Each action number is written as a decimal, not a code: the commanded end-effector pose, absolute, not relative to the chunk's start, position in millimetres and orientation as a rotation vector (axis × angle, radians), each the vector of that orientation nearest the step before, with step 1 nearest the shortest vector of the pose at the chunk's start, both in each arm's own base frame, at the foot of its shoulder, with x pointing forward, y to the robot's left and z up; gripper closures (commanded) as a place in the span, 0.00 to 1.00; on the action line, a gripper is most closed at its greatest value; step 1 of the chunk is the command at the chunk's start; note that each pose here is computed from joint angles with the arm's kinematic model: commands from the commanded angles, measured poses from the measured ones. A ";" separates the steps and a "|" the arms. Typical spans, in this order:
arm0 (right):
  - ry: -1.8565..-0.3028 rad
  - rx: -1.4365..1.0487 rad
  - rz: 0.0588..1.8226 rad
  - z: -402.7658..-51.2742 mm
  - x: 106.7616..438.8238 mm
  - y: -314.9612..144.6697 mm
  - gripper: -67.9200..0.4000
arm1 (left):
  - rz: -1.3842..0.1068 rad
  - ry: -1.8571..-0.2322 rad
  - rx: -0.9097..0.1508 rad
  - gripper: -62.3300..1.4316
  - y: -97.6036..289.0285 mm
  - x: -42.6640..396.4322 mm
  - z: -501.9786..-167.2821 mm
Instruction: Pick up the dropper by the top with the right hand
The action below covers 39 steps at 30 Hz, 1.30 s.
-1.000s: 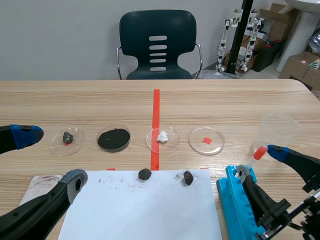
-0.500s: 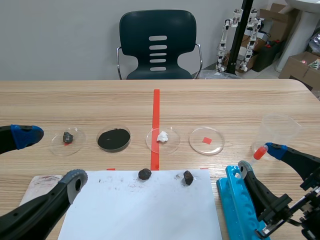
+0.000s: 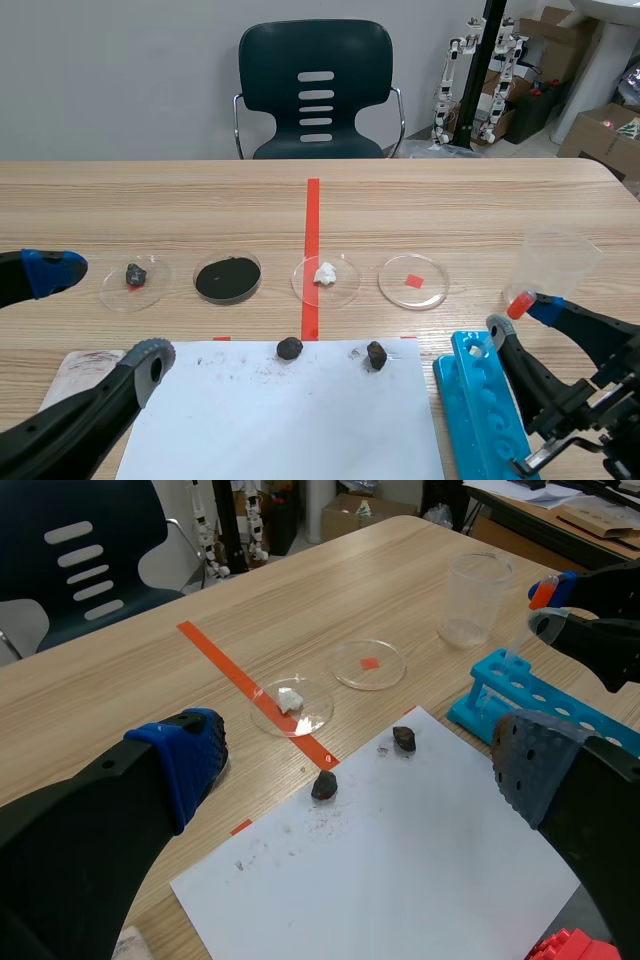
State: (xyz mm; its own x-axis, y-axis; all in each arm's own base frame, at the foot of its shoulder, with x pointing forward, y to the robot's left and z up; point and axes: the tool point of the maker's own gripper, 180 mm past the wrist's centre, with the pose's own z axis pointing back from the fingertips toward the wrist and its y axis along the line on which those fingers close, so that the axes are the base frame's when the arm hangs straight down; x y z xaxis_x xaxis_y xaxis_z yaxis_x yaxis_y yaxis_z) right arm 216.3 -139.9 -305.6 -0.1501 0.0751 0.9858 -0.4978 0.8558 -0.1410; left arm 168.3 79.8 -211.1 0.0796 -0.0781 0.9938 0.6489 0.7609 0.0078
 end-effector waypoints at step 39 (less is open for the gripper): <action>-1.702 0.336 0.513 -294.0 221.4 -141.2 0.83 | -0.565 -1.419 -0.523 0.10 78.7 169.2 -205.2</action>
State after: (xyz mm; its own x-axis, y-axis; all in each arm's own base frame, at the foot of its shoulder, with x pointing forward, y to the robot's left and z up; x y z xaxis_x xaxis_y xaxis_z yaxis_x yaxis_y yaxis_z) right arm 216.2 -139.9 -305.1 -0.1524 0.0735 0.9856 -0.4976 0.8559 -0.1408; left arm 168.3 79.8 -211.1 0.0796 -0.0781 0.9938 0.6489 0.7609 0.0078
